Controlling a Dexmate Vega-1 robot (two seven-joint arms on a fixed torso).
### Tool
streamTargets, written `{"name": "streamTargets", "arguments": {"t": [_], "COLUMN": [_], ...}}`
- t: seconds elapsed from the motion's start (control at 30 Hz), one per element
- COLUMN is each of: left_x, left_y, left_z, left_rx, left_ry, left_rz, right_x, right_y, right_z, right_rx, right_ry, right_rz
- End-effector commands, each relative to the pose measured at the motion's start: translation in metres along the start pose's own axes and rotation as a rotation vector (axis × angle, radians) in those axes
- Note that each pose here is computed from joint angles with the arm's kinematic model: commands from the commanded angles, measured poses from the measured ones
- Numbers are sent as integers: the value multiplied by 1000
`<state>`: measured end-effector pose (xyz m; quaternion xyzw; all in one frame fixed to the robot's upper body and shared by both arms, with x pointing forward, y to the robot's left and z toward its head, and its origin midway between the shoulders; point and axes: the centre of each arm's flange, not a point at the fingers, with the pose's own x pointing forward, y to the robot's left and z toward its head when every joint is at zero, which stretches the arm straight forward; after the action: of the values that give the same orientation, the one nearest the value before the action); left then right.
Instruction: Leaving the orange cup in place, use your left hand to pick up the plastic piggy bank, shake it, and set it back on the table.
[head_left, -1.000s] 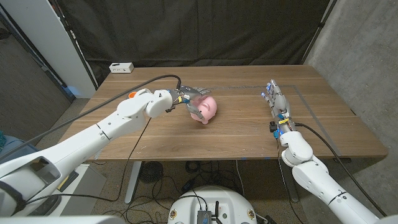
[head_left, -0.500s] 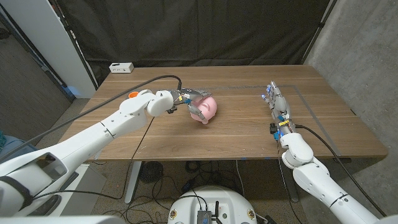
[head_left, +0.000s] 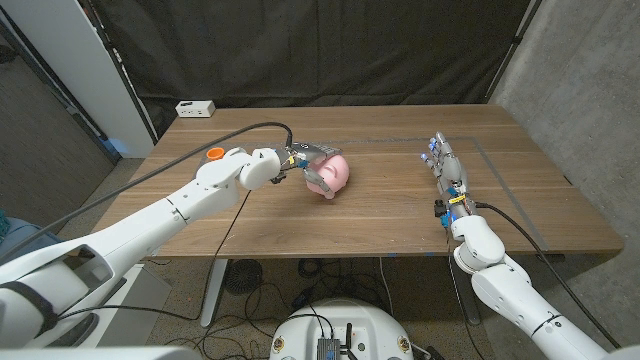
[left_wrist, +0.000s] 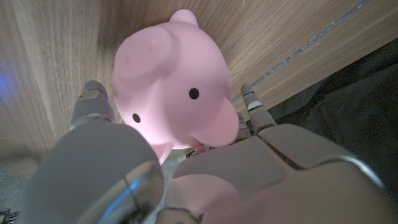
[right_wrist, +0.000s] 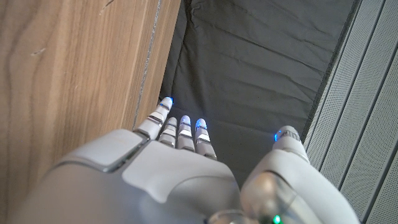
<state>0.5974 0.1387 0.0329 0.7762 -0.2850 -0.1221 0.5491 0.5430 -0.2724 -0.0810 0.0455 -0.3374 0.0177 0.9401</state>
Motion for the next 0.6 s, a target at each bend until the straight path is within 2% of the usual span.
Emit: {"name": "streamTargets", "arguments": {"t": [0.03, 0.23, 0.37, 0.43, 0.6], "left_x": [11, 22, 28, 33, 36], "left_y": [-6, -13, -19, -23, -30], "left_z": [7, 9, 7, 4, 3], "left_rx": [53, 2, -83, -164, -270], "left_ry": [16, -9, -38, -65, -96], "left_rz": [-1, -12, -4, -8, 42], "right_x": [-5, -8, -10, -12, -14], "right_y": [-4, -7, -9, -10, -12], "right_z": [-2, -2, -2, -2, -3], "right_rx": [10, 14, 18, 15, 21], "right_ry": [-8, -9, -6, -5, -1], "right_rz": [-15, -26, -31, -34, -38]}}
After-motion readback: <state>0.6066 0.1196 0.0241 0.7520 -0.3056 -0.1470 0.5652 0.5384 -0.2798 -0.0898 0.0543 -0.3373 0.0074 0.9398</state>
